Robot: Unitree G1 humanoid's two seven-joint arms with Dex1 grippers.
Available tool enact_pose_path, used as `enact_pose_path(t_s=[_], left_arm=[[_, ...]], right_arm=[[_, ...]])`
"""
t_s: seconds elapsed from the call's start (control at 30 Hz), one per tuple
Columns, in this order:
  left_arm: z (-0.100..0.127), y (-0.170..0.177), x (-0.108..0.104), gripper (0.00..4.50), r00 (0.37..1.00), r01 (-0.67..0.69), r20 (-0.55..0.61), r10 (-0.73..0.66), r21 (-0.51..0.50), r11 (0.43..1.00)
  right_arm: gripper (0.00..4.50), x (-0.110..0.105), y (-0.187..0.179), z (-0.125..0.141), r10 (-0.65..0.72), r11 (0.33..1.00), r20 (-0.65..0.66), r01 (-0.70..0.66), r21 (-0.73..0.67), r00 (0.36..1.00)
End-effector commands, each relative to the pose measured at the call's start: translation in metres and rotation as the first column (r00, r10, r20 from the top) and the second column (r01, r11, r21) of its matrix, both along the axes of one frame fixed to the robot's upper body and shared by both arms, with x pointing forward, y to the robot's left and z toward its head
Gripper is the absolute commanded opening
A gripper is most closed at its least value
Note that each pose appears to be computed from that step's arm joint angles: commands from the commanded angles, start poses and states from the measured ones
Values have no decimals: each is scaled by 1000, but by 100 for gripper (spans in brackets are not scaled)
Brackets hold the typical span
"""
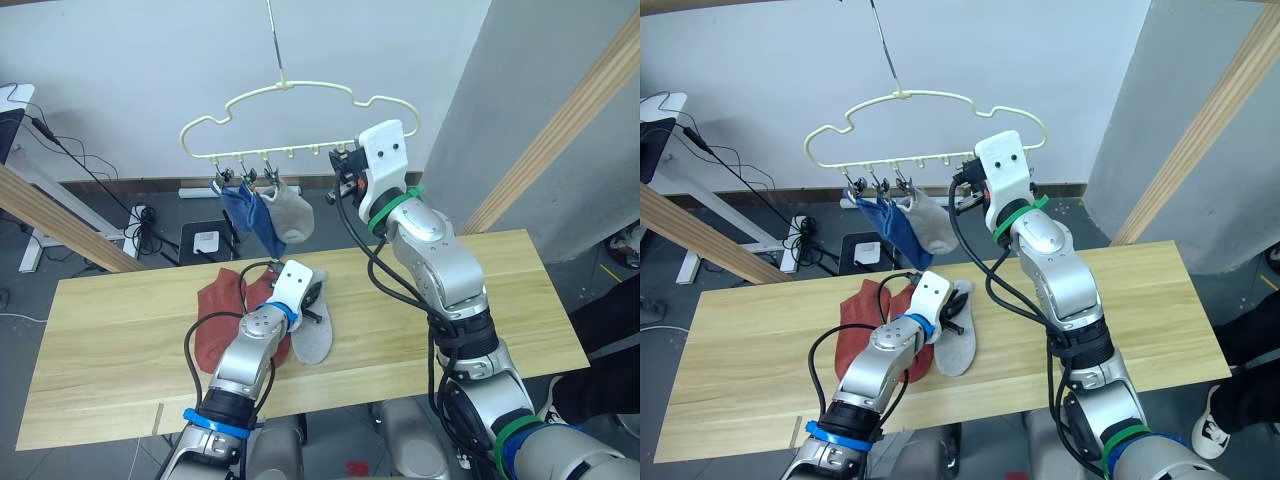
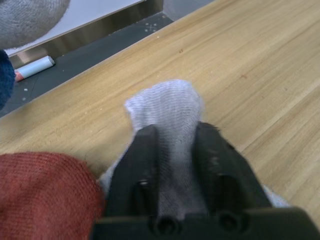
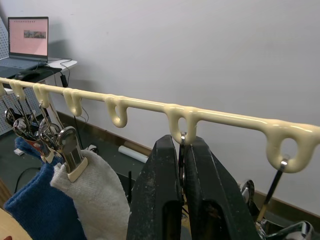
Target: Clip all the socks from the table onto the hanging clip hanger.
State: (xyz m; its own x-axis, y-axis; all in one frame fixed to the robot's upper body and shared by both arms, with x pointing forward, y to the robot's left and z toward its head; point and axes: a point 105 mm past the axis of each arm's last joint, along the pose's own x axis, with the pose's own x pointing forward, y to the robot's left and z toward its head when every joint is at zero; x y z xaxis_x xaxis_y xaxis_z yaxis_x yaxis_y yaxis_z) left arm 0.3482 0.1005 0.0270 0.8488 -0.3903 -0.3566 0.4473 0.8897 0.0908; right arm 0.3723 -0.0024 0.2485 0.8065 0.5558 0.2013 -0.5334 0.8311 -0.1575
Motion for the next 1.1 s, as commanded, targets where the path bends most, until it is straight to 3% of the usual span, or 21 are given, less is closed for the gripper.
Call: enact_pose_path(t_s=[0.03,0.2,0.37,0.5,0.67,0.9,1.1], left_arm=[[-15,-1,-10,37,999,25,-47,-23,27,999],[-13,4,-10,1,999,53,5,-53,57,997],[20,-4,-6,1,961,147,217,-170,120,982],[69,-19,-9,1,817,223,486,-309,228,948],[106,-23,-4,1,683,184,651,-331,285,941],[130,-33,-2,1,582,194,731,-356,300,934],[140,-26,-1,1,547,180,768,-332,279,943]], right_arm=[[0,-10,4,15,25,999,55,-27,30,998],[0,-10,4,15,24,999,54,-25,28,998],[0,-10,3,16,21,999,55,-22,27,998],[0,-10,2,18,19,999,59,-21,31,998],[0,-11,1,19,22,999,57,-25,36,998],[0,-15,4,20,50,998,47,-52,47,998],[0,-16,6,18,63,997,31,-64,51,998]])
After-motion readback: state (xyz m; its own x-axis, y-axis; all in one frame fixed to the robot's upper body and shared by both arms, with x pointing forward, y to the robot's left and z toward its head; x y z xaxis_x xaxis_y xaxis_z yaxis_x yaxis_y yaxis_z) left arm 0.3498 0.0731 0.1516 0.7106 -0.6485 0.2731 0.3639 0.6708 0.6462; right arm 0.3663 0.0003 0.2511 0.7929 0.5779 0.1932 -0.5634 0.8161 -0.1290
